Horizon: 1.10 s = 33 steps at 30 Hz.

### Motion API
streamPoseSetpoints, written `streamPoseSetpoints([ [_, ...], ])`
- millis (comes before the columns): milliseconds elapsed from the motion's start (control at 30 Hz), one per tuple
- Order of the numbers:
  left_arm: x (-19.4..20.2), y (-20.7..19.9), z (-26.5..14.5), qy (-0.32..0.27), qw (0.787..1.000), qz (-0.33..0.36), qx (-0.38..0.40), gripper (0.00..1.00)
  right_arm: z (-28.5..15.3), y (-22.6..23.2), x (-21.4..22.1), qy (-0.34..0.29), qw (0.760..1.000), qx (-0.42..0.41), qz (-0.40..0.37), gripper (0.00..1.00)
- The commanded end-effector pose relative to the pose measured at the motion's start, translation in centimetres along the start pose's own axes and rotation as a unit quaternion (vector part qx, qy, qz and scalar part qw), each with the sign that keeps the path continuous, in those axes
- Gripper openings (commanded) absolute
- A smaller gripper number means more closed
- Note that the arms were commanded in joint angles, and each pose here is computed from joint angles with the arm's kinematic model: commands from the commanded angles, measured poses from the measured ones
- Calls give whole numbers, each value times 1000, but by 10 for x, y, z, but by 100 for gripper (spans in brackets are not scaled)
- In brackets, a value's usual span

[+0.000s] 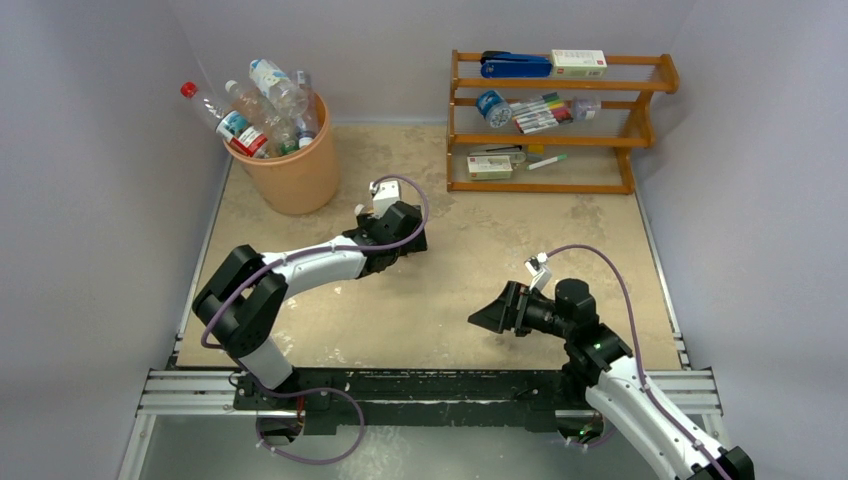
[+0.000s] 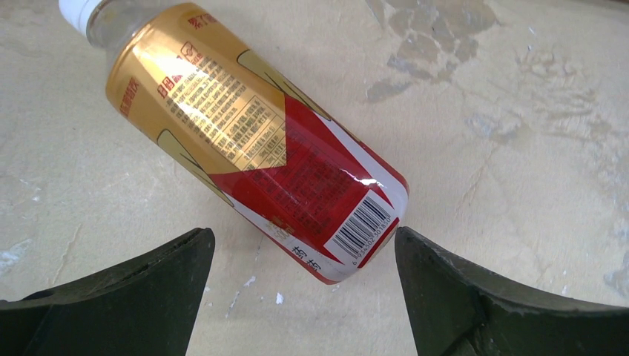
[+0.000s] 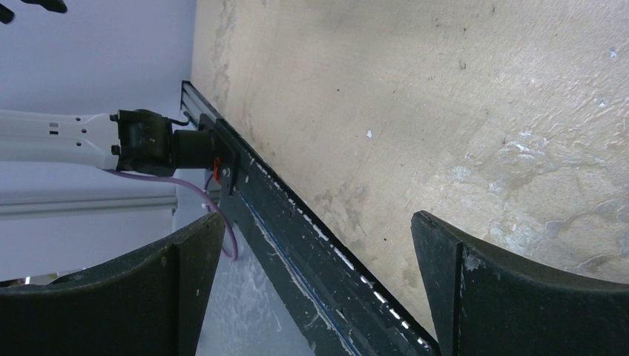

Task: Put the plastic bottles in the bin
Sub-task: Pick up the plastic bottle at the center of the board.

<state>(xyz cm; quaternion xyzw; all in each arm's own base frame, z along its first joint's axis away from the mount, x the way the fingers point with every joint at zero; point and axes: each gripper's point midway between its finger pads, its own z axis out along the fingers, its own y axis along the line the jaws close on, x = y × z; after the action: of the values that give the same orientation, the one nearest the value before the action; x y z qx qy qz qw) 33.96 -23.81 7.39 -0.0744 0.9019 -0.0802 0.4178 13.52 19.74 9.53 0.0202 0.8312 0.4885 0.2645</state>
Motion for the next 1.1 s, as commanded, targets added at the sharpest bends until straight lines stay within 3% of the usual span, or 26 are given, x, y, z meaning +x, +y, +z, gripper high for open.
streamPoseSetpoints([
  [0, -22, 8, 1, -24, 998, -31, -41, 91, 1, 9, -7, -9, 1000, -17, -11, 98],
  [267, -25, 7, 0, -12, 996, -79, -45, 92, 6, 5, -5, -3, 1000, -17, -9, 98],
  [633, -30, -18, -10, -11, 983, -181, 17, 92, 10, 0, -1, 0, 1000, -21, -2, 98],
  [1067, -9, -12, 27, 17, 967, -252, -46, 92, 9, -2, 3, 0, 1000, -27, -1, 99],
])
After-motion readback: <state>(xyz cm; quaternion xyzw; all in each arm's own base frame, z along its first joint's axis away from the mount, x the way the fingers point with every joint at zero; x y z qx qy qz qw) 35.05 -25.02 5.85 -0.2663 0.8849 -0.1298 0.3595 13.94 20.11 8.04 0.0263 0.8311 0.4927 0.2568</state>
